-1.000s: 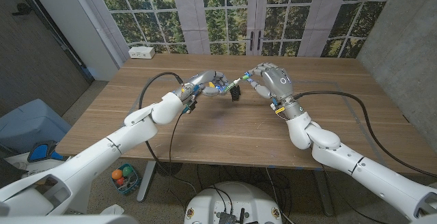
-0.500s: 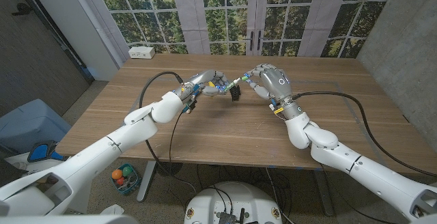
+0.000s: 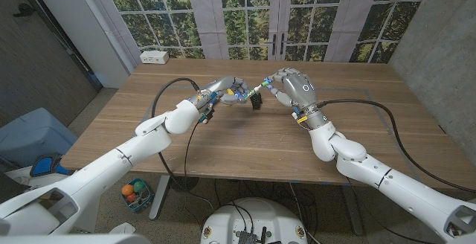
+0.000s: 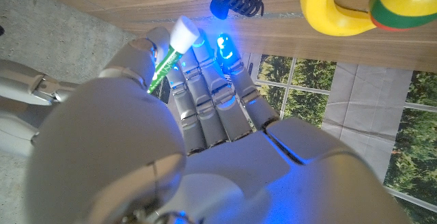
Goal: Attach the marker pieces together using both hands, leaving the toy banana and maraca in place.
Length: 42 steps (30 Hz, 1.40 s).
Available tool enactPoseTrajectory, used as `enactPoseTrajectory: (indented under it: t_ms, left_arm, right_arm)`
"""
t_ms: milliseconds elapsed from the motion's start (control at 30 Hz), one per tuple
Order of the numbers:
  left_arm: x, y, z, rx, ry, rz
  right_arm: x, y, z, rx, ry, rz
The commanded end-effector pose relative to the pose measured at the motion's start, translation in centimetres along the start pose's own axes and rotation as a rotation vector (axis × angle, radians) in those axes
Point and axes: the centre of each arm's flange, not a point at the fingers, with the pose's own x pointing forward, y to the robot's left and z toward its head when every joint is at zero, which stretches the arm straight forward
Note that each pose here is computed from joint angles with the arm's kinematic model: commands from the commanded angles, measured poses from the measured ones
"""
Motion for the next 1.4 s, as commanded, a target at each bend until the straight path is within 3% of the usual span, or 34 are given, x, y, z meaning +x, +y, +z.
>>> enactPoseTrajectory:
  t_ms: [33,900,1400]
  left_arm:
    - [-0.1,0.0,0.1,0.001,0.0,0.003]
    - [-0.2,0.0,0.5,0.0,-0.001,0.012]
    - [-0.2,0.3,0.2,-0.039,0.008,0.019]
  right_arm:
    - [0.1,-0.4,0.4,0.01,-0.01,-0.018]
    - [-0.5,0.7,1.2,0.018,-0.052,0.039]
    - [-0.5,0.7,1.8,0.033,-0.072,0.018]
